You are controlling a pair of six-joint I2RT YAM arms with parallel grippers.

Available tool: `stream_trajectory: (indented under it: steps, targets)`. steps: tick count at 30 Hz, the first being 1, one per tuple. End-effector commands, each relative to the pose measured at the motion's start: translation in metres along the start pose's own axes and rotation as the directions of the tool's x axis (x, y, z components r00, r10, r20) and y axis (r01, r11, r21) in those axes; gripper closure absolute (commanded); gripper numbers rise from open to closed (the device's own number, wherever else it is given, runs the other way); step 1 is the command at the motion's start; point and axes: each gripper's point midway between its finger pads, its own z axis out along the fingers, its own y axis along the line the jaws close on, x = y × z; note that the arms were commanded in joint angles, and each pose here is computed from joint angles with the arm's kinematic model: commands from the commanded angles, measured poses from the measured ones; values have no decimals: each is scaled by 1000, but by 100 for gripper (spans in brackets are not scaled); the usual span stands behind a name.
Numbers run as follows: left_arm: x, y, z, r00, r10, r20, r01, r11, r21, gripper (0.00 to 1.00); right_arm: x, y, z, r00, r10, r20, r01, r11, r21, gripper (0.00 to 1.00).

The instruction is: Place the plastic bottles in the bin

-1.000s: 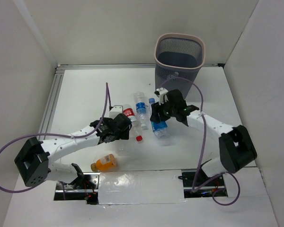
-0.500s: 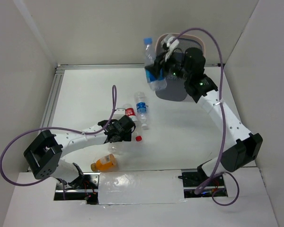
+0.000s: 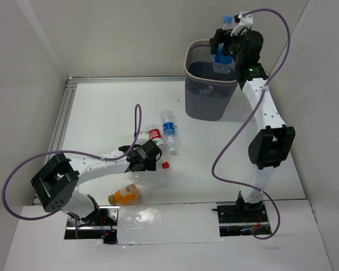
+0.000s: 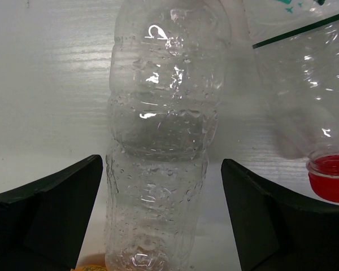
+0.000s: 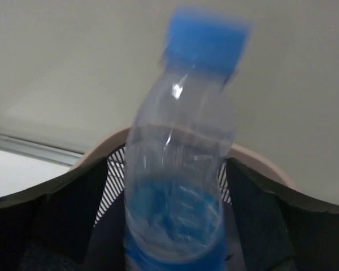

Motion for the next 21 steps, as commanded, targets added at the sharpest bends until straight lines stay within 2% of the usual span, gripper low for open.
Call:
stream_trajectory:
  steps: [1, 2, 4, 6, 7, 8, 9, 10, 11, 12, 14, 15, 17, 18, 21]
  targets:
    - [-4, 1, 3, 999, -31, 31, 32, 999, -17, 2, -17, -5, 2, 999, -45, 18, 45, 999, -3, 0]
    - [-1, 3, 4, 999, -27, 26, 28, 999, -23, 4, -14, -12, -1, 999, -34, 5, 34, 999, -7, 0]
    - [-2, 5, 5, 999, -34, 25, 35, 999, -28, 6, -13, 0, -9, 999, -30, -20, 28, 996, -90, 0]
    - [0, 6, 7, 999, -34, 24, 34, 999, -29, 14, -19, 3, -23, 999, -29, -32, 23, 987, -158, 0]
    - [0, 6, 7, 999, -34, 24, 34, 999, -29, 17, -13, 24, -34, 997, -32, -70, 10, 956, -292, 0]
    - [0, 6, 7, 999, -34, 24, 34, 999, -29, 21, -13, 32, -43, 996, -53, -76, 23, 933, -360, 0]
    - [1, 5, 6, 999, -34, 18, 34, 999, -23, 30, -14, 47, -57, 994, -70, -82, 28, 901, -433, 0]
    - [-3, 3, 5, 999, -27, 24, 27, 999, -17, 35, -5, 69, -78, 990, -78, -120, -2, 830, -558, 0]
    - [-3, 3, 5, 999, -27, 24, 27, 999, -17, 39, -1, 78, -91, 987, -101, -126, 4, 795, -606, 0]
    - [-8, 1, 0, 999, -34, 33, 34, 999, -7, 44, 5, 97, -102, 981, -170, -94, 64, 740, -670, 0]
    - [-24, 0, -15, 996, -55, 67, 55, 998, 13, 61, 34, 128, -142, 962, -246, -121, 80, 674, -734, 0]
    - [-27, 1, -16, 996, -54, 76, 54, 999, 2, 61, 37, 138, -145, 957, -268, -108, 97, 648, -755, 0]
    - [-43, 2, -33, 990, -75, 119, 71, 997, 32, 71, 65, 150, -169, 938, -312, -149, 96, 649, -754, 0]
    - [-55, 0, -43, 985, -85, 147, 79, 996, 50, 73, 75, 165, -179, 930, -342, -137, 114, 619, -777, 0]
    - [-86, -5, -73, 967, -117, 229, 90, 988, 123, 80, 110, 174, -202, 910, -373, -182, 110, 639, -761, 18]
